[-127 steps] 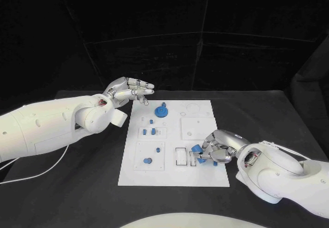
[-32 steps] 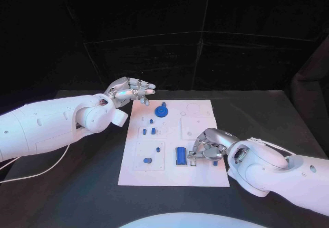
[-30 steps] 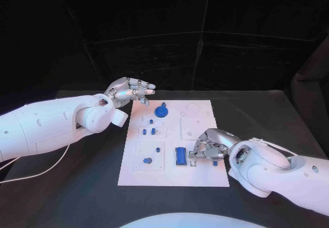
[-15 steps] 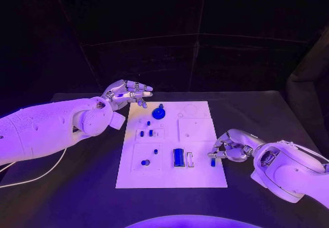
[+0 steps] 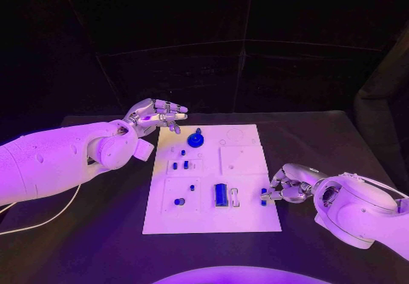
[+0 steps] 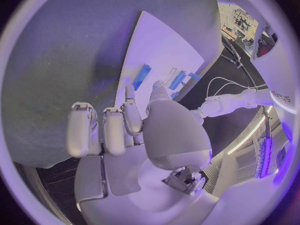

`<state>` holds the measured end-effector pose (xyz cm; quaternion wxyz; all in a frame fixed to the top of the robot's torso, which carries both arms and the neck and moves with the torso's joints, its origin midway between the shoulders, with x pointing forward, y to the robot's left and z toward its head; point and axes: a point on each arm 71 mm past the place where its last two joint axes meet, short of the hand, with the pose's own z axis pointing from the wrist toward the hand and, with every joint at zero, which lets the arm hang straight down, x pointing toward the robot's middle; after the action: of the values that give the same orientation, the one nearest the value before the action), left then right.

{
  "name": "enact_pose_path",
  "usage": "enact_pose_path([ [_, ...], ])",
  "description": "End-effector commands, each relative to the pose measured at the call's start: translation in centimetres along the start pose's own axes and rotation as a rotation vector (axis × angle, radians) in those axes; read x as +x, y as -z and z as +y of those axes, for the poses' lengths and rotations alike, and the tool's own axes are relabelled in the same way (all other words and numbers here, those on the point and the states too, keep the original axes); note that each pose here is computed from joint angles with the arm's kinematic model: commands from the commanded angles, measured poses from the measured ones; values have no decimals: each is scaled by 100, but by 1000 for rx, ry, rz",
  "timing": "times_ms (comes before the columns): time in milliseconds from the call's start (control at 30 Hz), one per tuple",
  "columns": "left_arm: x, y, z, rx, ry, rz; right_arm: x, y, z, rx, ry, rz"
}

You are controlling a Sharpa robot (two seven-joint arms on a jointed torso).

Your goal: Assemble the parts on the task board

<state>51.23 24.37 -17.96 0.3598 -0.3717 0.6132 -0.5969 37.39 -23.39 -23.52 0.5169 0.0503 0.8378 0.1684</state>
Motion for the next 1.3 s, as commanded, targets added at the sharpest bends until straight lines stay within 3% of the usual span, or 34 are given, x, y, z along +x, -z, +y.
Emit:
enact_pose_path([
  [33, 8, 3, -15, 10, 7, 10, 7, -18, -16, 34, 50, 1],
  [233, 7, 4, -15, 9, 7, 11, 27, -66, 45, 22, 65, -14],
  [900, -2, 15, -13, 7, 8, 11, 214, -189, 241, -3, 313, 29],
  [1300, -4, 19, -13, 6, 9, 12, 236, -192, 261, 2, 314, 27],
])
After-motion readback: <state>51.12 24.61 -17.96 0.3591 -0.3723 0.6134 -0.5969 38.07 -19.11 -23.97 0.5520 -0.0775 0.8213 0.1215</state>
